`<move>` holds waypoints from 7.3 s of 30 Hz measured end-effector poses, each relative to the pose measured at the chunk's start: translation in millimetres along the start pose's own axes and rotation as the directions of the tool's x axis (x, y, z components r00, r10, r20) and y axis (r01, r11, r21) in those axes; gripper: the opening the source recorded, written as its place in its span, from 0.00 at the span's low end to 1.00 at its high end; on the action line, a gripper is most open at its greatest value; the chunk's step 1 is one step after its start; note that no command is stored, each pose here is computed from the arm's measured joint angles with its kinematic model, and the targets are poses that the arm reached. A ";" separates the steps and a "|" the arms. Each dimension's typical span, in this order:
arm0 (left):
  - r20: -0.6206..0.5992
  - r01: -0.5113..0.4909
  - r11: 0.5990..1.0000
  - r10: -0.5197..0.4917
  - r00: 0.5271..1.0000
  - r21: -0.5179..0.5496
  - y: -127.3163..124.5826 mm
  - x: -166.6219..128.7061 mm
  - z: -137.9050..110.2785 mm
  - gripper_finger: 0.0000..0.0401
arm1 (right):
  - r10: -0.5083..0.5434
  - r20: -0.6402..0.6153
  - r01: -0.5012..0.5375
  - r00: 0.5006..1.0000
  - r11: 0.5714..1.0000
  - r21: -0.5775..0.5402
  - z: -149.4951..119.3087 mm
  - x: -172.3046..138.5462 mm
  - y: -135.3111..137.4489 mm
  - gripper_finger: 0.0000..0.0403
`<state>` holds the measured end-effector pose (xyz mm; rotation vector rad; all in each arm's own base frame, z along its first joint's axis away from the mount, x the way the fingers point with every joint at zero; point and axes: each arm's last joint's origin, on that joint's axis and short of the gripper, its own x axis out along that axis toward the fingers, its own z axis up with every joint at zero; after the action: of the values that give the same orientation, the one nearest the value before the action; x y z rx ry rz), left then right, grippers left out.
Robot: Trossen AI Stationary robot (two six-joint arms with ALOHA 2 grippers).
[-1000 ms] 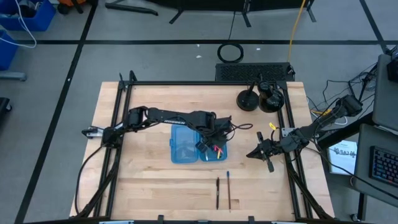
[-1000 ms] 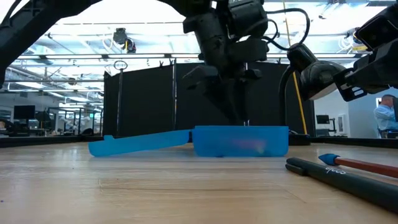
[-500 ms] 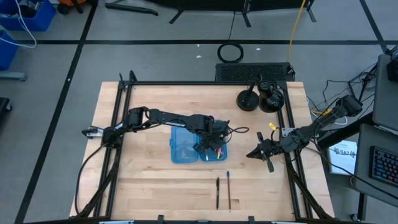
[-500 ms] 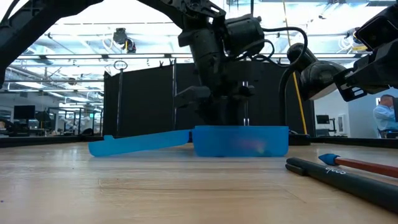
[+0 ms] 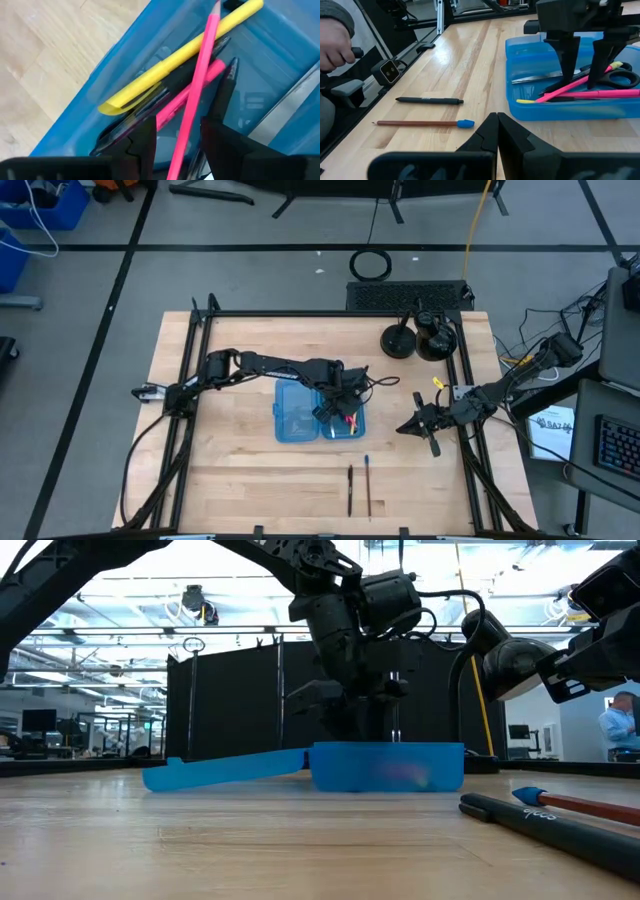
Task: Pick & place school supplies into a supply box
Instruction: Adjust the pink pencil in the blue supply box, then put the brown pencil into the blue supply box
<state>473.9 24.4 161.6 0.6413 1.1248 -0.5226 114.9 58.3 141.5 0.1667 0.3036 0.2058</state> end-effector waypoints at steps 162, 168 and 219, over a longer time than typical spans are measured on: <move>-0.222 0.023 0.646 0.229 0.948 0.763 -47.8 -57.2 29.9 0.21 | 0.003 -0.003 -0.003 1.000 1.000 -0.008 -0.3 0.2 0.1 0.00; -0.138 -0.075 0.785 0.200 0.970 0.615 -67.3 -128.1 56.9 0.03 | 0.036 -0.010 -0.036 0.999 0.999 -0.007 -0.2 0.2 1.1 0.00; 0.562 -0.161 0.683 0.694 0.450 -0.713 -276.9 -102.2 -170.5 0.01 | -0.221 0.106 0.223 0.969 0.975 -0.006 102.3 9.6 27.7 0.00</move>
<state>140.7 -46.1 151.5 0.0798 0.1201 0.0652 150.9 73.7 240.4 0.1245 0.2139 -0.0227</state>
